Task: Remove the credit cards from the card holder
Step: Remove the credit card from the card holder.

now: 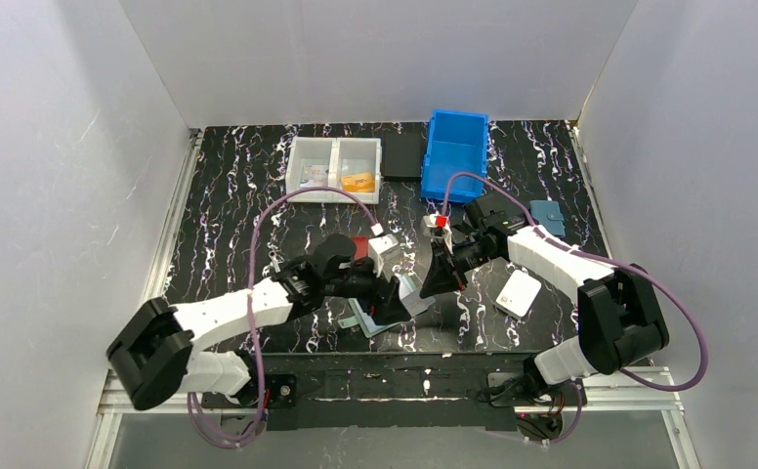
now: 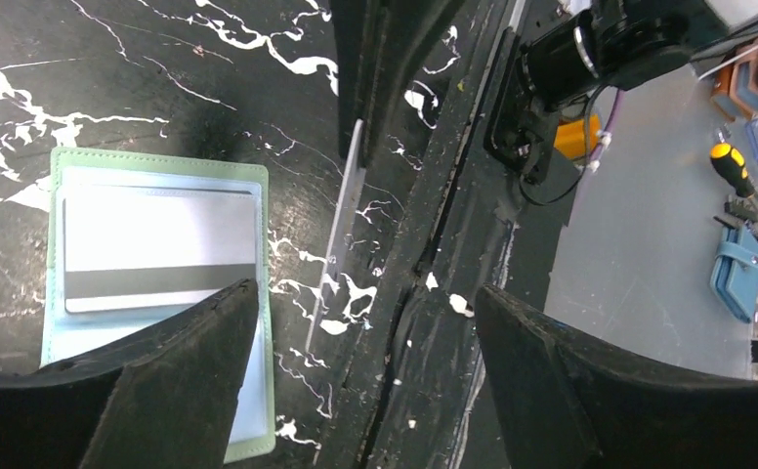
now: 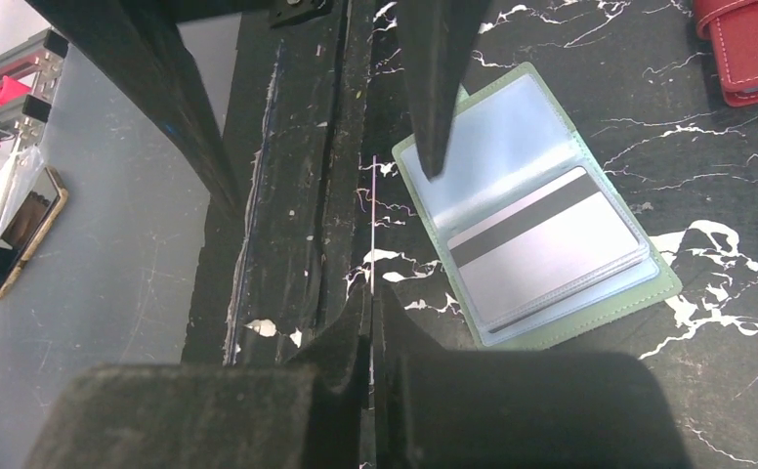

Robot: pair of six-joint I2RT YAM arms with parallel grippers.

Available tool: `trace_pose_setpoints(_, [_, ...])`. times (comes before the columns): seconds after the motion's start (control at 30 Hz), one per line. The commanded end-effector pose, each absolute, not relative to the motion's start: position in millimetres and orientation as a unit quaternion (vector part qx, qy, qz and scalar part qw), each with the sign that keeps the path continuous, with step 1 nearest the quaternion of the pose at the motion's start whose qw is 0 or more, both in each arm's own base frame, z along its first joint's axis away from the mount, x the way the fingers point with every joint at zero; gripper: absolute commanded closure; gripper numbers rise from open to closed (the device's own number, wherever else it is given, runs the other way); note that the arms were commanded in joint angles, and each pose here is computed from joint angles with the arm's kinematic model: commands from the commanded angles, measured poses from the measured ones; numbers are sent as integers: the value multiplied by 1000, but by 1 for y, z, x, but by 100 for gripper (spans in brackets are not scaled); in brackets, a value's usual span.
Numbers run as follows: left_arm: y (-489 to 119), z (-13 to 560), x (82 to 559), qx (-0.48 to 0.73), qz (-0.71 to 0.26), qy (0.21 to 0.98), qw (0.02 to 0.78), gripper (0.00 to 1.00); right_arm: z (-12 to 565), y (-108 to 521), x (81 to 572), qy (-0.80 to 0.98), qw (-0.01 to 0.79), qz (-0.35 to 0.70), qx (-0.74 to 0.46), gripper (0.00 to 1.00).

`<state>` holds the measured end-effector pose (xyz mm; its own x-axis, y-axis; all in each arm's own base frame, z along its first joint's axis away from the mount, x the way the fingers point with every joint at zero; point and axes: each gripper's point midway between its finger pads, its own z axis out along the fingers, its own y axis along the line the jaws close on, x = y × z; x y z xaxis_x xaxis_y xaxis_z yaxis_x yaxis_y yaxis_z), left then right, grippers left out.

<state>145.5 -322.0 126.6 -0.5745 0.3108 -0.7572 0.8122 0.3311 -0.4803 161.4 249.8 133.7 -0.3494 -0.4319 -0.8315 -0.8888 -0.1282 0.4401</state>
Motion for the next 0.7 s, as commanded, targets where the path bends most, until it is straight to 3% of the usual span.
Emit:
trace_pose_setpoints(0.0, [-346, 143, 153, 384, -474, 739, 286, 31, 152, 255, 164, 606, 225, 550, -529, 99])
trace_pose_setpoints(0.1, [-353, 139, 154, 385, -479, 741, 271, 48, 152, 255, 164, 606, 225, 550, -529, 99])
trace_pose_setpoints(0.23, [-358, 130, 150, 379, -490, 747, 241, 98, 153, 254, 163, 606, 226, 549, -530, 99])
trace_pose_setpoints(0.3, [-358, 128, 147, 373, -495, 751, 230, 100, 154, 254, 164, 605, 228, 548, -531, 99])
trace_pose_setpoints(0.33, [-356, 126, 147, 366, -494, 755, 230, 100, 155, 254, 164, 605, 229, 548, -531, 92])
trace_pose_setpoints(0.43, [-350, 127, 151, 336, -492, 763, 253, 100, 161, 252, 168, 607, 238, 547, -525, 41])
trace_pose_setpoints(0.5, [-344, 135, 154, 301, -500, 760, 286, 100, 170, 247, 174, 610, 250, 553, -509, 15])
trace_pose_setpoints(0.57, [-335, 147, 161, 247, -512, 756, 326, 100, 180, 242, 178, 616, 260, 569, -479, 4])
trace_pose_setpoints(0.67, [-320, 159, 167, 153, -536, 736, 383, 100, 193, 243, 182, 605, 282, 594, -449, 2])
